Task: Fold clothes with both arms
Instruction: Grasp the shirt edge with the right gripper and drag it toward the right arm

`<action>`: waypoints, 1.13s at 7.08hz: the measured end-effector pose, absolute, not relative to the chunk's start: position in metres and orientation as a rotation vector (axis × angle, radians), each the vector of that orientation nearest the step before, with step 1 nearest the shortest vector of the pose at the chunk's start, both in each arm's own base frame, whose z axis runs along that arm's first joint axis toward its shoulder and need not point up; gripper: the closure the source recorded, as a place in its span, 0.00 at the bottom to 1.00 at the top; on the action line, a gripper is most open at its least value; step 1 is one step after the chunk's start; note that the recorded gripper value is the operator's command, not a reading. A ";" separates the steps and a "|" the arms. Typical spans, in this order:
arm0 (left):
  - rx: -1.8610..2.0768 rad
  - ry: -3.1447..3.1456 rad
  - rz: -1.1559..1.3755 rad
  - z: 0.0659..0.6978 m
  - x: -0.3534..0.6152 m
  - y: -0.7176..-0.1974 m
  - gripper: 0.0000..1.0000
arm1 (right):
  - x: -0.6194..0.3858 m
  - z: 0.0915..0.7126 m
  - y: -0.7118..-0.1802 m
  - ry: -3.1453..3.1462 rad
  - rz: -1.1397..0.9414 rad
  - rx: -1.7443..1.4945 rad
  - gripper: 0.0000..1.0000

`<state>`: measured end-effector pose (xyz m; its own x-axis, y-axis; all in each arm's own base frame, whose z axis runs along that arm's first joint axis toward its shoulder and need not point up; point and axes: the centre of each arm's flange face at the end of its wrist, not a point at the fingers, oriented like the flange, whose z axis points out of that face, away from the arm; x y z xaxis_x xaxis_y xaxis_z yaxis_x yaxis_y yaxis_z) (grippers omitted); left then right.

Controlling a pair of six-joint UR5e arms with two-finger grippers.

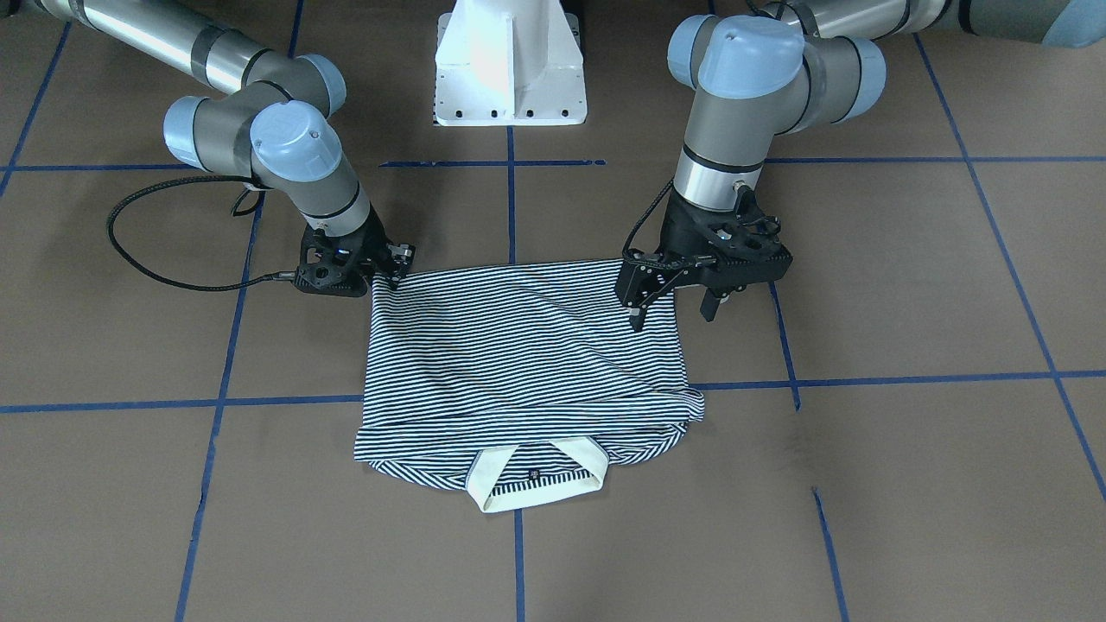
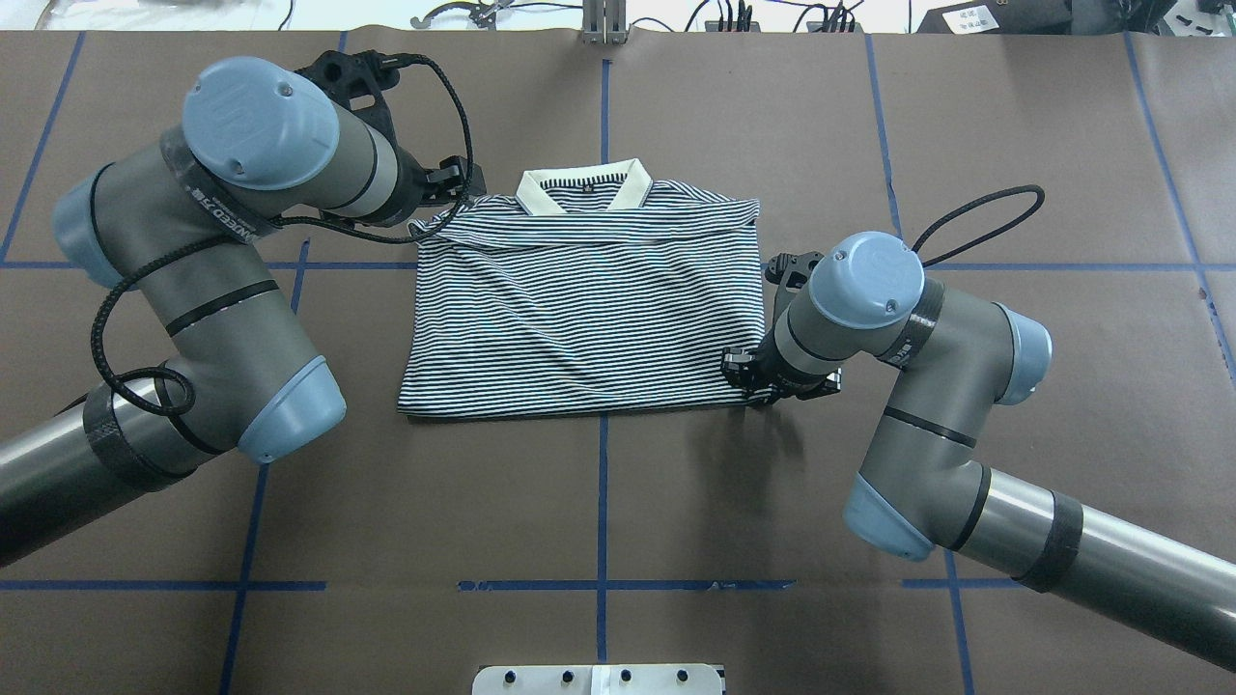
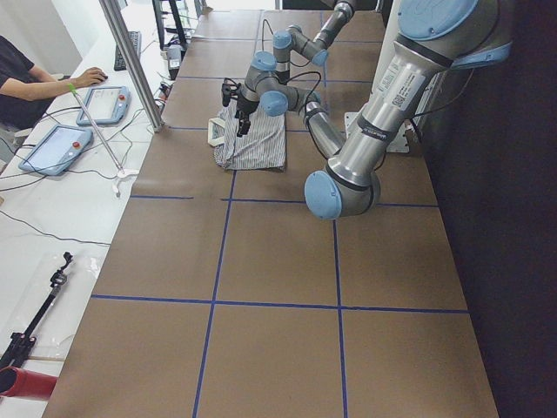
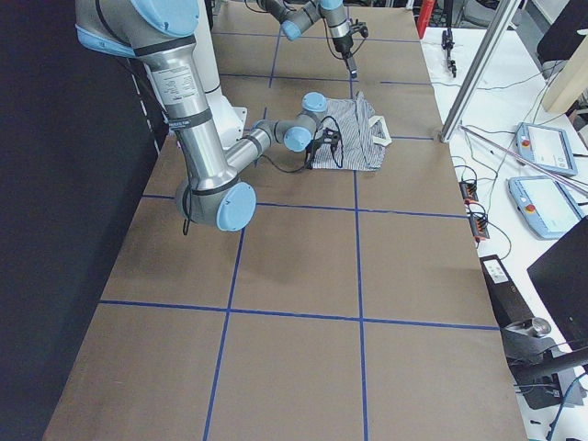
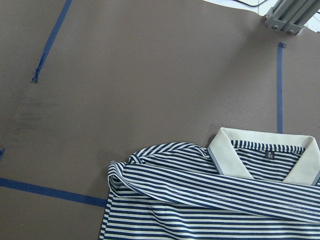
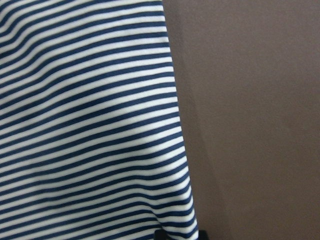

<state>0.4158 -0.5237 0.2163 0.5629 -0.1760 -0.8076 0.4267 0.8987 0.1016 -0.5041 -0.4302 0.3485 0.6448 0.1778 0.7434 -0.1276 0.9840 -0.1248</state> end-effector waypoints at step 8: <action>0.295 0.932 -0.349 0.187 0.404 -0.499 0.00 | -0.416 0.385 -0.250 -0.741 0.047 -0.223 0.91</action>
